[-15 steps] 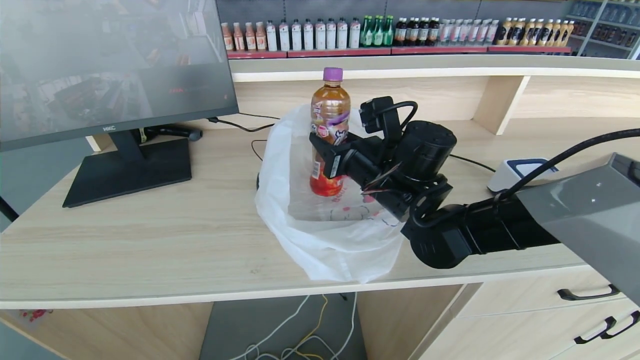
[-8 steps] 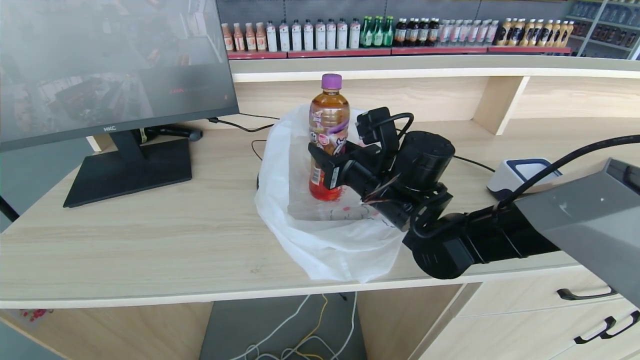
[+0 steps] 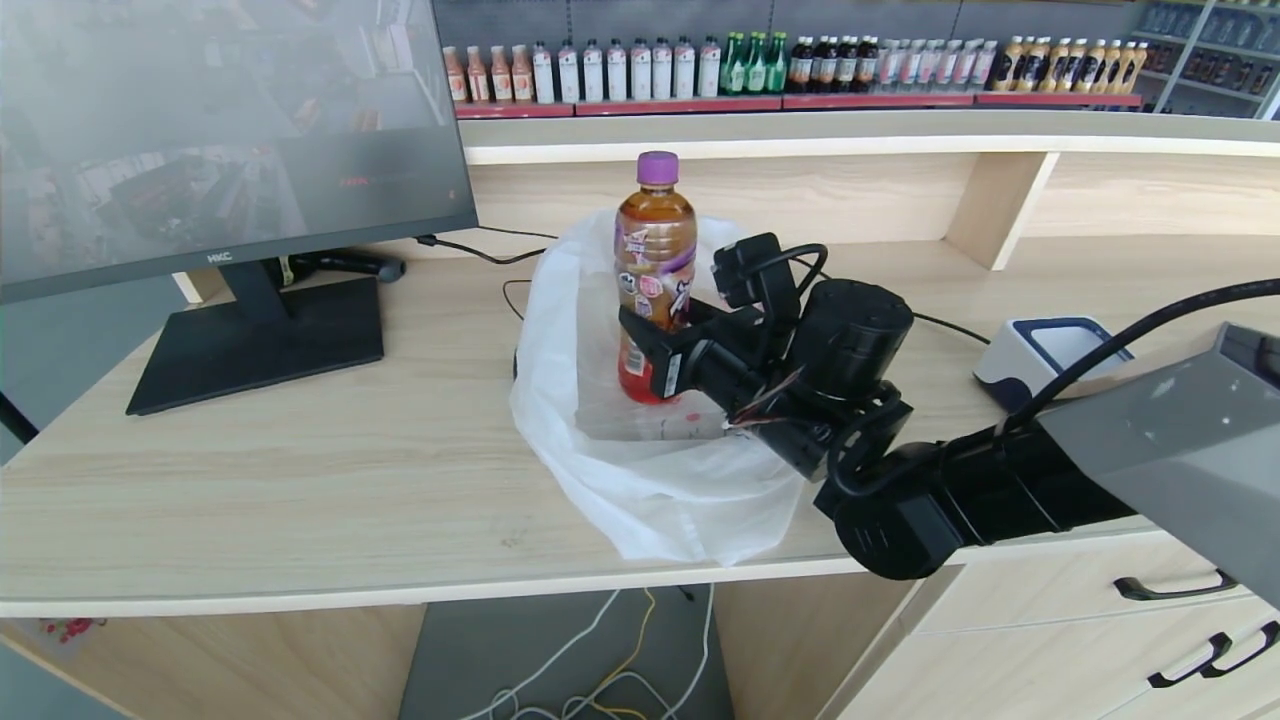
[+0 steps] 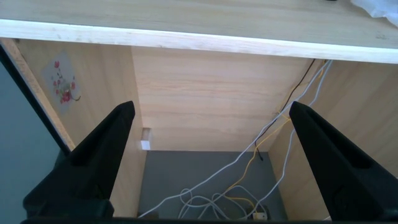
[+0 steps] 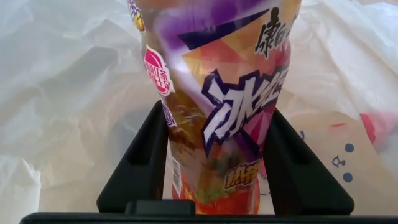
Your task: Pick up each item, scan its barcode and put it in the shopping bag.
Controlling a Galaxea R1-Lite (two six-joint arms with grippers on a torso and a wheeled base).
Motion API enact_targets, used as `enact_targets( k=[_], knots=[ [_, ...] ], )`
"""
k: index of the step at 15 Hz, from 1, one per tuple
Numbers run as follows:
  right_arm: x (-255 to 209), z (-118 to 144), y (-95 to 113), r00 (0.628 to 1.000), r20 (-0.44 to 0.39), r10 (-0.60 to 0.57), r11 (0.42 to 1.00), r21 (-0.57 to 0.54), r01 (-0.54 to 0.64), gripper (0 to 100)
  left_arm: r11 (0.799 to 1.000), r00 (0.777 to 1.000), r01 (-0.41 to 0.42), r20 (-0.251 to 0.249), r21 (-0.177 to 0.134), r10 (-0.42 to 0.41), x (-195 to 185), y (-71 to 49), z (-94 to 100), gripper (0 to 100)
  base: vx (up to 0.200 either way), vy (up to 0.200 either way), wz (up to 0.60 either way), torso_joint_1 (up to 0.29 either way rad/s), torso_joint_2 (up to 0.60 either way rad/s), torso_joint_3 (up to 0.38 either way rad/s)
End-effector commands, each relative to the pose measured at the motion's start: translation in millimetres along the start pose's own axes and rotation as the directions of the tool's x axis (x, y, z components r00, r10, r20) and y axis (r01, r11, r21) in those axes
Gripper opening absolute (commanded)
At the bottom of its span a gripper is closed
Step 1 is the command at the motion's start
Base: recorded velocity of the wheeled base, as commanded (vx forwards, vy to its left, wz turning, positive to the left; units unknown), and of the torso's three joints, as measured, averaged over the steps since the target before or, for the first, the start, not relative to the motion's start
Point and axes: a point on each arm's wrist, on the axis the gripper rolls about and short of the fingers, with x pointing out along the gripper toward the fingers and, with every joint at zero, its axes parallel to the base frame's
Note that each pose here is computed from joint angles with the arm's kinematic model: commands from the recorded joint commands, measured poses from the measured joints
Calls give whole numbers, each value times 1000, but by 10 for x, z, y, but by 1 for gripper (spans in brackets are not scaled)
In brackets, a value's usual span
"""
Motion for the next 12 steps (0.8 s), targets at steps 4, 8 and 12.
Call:
enact_targets(
  k=[4,8,12],
  knots=[
    [-49,74,50,1000,8,11,1000,2,-11,0,1000,1000,0,0,-2,0,0,0,0,100,0,0,0,0,0,0],
    [-130,132,47,1000,5,9,1000,1,-9,0,1000,1000,0,0,-2,0,0,0,0,100,0,0,0,0,0,0],
    [-240,249,34,1000,11,7,1000,-11,-7,100,1000,1000,0,1,-3,0,0,0,2,100,0,0,0,0,0,0]
  ],
)
